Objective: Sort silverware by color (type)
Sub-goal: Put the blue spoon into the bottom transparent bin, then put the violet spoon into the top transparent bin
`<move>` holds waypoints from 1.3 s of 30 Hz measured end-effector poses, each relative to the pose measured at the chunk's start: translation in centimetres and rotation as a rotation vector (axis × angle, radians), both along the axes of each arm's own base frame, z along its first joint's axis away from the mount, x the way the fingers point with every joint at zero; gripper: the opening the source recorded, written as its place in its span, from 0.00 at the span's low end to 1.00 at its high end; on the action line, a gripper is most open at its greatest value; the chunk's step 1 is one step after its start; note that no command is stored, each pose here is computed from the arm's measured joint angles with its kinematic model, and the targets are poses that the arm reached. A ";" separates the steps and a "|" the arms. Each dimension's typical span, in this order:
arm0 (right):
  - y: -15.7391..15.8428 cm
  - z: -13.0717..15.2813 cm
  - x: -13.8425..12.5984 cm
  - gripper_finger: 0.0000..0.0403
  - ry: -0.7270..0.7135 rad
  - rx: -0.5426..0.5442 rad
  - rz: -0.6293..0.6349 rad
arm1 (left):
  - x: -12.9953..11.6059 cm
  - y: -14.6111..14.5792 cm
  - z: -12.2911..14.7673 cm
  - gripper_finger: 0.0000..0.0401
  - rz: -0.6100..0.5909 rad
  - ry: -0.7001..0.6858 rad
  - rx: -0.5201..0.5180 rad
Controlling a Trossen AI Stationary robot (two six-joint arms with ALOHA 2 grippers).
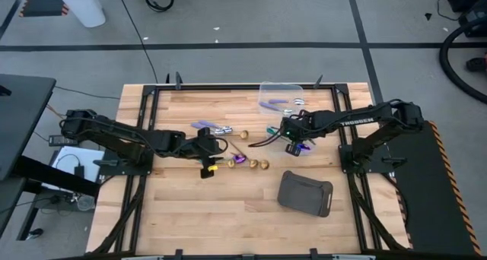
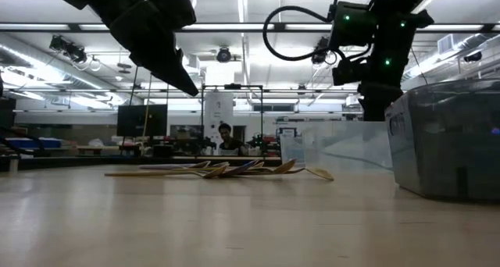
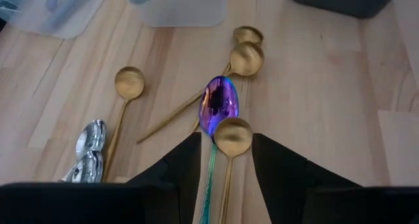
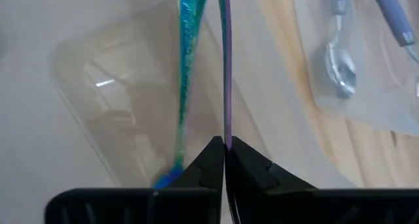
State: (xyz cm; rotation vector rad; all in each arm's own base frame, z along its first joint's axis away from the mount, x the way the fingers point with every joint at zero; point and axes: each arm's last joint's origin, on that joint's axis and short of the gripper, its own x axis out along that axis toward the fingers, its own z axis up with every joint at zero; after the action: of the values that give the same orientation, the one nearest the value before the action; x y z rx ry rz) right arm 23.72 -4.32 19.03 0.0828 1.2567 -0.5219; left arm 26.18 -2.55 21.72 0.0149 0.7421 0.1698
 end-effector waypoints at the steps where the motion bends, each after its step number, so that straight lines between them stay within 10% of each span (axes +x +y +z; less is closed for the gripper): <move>1: 0.0 -0.1 -0.1 0.11 0.005 0.001 0.000 | 0.0 0.0 0.0 0.36 0.001 -0.002 -0.001; 22: 0.8 3.9 1.9 0.21 -0.110 0.040 0.007 | -1.2 0.6 -3.4 0.36 0.005 0.074 0.025; 39: 3.9 6.5 4.6 0.21 -0.369 0.104 0.158 | -2.8 8.7 -5.1 0.36 0.096 0.228 0.147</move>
State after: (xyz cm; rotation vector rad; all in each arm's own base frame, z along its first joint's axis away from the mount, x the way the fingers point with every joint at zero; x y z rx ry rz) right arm 28.33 -0.47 25.51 0.1589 0.9191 -0.2873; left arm 23.43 6.16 16.66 0.1409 0.9570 0.3179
